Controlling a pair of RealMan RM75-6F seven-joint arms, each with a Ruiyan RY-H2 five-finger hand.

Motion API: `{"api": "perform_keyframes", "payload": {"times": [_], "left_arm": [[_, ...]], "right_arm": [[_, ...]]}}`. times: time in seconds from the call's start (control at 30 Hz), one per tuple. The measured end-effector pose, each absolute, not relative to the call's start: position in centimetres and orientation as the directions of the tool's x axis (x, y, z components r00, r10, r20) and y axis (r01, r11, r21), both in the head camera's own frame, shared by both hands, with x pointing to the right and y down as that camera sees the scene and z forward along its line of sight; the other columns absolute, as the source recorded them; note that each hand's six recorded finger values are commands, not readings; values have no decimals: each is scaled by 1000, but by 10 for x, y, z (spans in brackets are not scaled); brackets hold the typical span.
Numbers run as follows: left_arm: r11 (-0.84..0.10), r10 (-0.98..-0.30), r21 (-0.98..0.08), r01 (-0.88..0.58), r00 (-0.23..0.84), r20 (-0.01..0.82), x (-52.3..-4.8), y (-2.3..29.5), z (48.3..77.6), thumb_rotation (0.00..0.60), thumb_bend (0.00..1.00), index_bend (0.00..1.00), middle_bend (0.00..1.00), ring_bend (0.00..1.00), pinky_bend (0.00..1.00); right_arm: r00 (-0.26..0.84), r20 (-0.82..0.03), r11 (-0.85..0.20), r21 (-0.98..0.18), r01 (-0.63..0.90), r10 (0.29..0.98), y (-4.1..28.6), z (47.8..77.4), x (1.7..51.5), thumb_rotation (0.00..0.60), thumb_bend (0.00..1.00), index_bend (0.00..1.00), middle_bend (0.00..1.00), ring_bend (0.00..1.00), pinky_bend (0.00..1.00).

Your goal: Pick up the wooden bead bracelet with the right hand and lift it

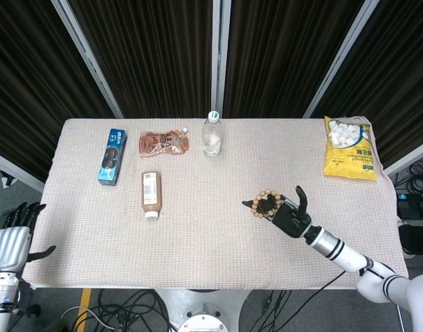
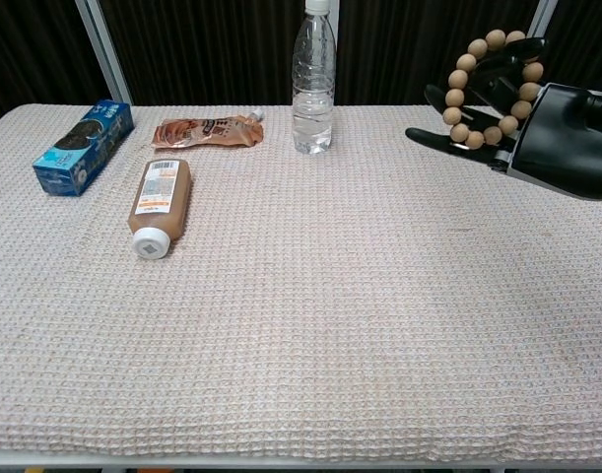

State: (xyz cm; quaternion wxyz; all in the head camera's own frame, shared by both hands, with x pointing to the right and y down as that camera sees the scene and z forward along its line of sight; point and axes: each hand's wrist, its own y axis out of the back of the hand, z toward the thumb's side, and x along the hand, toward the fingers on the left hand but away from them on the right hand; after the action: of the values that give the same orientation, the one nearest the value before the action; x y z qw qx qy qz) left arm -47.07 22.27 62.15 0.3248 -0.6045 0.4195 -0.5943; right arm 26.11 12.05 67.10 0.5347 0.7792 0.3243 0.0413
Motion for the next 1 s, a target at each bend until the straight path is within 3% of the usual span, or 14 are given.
{"api": "perform_keyframes", "payload": {"times": [0.3,0.53,1.0], "left_arm": [[-441,-891,-889,-125,-62,451,-472,224,623,600,0,140,99,0,117],[-438,-892,-891,-124,-63,447,-473,223,624,600,0,140,99,0,117],[-431,-896,-894,-122,-65,440,-473,223,623,600,0,140,99,0,117]], "right_arm": [[760,-326,-348,741,575,562,121,677,261,176,450,634,556,229,0],[710,-368,-396,635,664,601,122,680,263,176,531,635,562,231,0],[684,-374,-412,587,697,626,120,674,277,176,819,639,564,236,0]]}}
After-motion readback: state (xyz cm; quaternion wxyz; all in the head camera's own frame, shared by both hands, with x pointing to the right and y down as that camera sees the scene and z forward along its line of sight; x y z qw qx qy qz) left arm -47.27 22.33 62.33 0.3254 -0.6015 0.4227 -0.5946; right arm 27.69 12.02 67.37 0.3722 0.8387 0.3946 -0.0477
